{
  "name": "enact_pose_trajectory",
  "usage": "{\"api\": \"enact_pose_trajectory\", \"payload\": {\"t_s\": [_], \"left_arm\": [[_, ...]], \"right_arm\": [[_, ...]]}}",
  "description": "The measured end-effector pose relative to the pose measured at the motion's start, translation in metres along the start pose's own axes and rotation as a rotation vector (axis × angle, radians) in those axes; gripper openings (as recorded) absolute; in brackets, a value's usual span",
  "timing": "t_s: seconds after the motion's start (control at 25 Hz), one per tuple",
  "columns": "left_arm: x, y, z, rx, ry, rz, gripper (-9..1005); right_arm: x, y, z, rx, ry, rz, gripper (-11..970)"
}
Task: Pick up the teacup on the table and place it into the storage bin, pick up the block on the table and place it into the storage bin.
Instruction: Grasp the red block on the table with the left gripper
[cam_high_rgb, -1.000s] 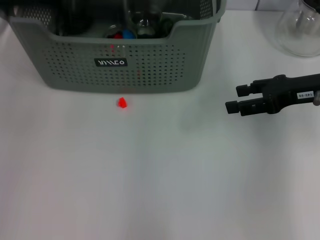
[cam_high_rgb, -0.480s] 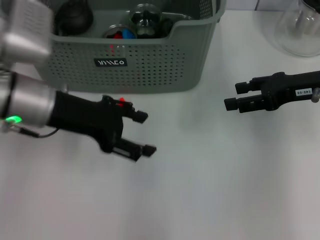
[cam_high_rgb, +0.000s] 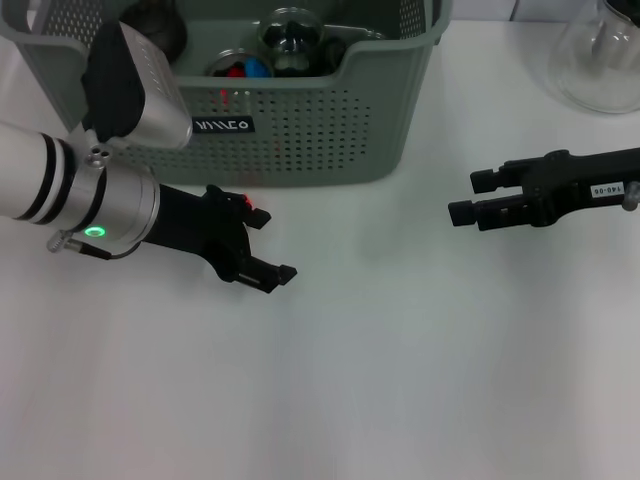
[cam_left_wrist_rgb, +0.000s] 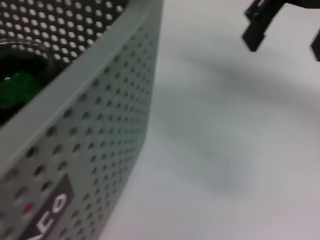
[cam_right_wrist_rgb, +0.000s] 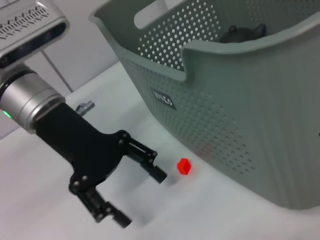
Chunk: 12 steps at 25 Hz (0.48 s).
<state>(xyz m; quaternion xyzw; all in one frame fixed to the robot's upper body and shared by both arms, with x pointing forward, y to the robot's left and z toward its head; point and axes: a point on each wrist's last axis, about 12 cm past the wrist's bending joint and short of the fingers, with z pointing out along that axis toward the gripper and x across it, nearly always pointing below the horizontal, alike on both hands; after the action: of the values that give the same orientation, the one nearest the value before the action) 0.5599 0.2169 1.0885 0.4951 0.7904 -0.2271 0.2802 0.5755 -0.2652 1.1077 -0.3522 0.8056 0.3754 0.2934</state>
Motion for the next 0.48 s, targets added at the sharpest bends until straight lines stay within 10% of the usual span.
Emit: {"api": "enact_pose_trajectory", "payload": {"t_s": [0.48], "left_arm": [[0.0038, 0.0104, 0.0022, -0.095, 0.014, -0.009, 859]], "right_arm": [[0.0028, 0.0004, 0.0003, 0.000, -0.004, 0.009, 795]]}}
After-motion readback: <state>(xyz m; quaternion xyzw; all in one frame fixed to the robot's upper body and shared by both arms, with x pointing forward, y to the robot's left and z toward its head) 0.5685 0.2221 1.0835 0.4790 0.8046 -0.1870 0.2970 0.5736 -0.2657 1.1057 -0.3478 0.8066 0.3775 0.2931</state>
